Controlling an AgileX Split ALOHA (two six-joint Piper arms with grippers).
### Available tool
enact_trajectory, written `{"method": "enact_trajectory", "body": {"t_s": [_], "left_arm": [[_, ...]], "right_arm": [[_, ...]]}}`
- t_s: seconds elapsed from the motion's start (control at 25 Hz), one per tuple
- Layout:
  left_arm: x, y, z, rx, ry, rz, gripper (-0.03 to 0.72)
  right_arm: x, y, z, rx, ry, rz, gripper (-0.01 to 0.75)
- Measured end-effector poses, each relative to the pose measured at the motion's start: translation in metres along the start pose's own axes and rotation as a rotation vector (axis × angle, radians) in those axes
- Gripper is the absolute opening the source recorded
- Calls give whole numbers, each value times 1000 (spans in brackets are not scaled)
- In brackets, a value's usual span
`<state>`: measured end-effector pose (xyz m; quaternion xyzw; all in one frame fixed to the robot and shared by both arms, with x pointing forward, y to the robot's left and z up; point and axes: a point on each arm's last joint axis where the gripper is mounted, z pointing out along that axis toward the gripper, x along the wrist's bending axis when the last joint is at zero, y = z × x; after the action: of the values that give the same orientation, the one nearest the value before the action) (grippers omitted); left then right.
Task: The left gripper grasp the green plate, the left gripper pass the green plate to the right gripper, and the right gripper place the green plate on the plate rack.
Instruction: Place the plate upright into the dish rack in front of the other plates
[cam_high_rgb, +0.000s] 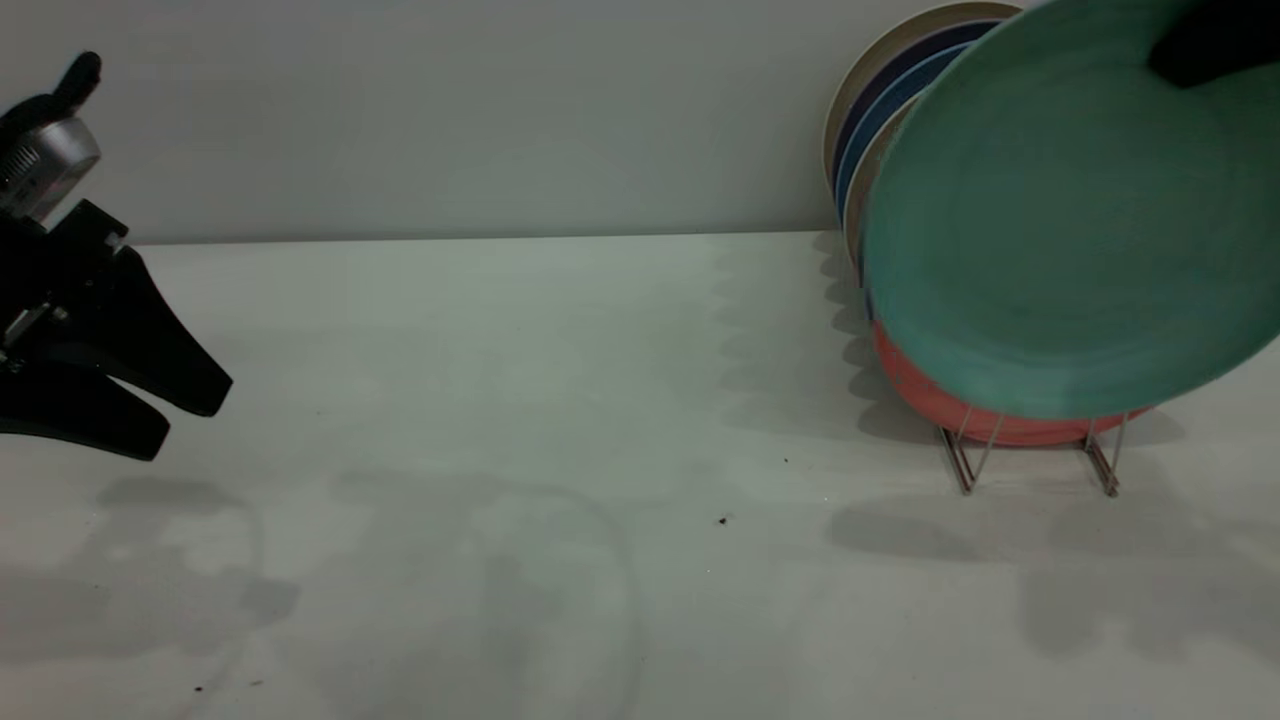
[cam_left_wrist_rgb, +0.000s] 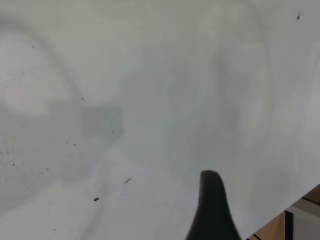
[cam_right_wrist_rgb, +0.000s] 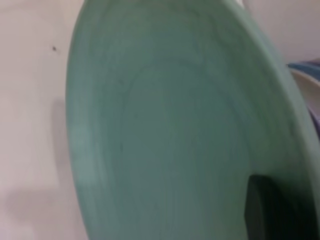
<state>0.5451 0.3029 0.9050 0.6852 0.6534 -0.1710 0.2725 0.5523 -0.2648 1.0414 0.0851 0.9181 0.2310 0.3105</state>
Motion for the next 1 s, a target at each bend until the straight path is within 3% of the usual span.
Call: {"method": "enact_trajectory", "body": {"t_s": [0.56, 1.0], "left_arm": [[2, 2, 0, -20, 25, 2, 568], [3, 2, 0, -24, 30, 2, 568]], "right_arm": [[-33, -4, 15, 80, -47, -64, 71], [-39, -6, 17, 97, -102, -94, 71]]}}
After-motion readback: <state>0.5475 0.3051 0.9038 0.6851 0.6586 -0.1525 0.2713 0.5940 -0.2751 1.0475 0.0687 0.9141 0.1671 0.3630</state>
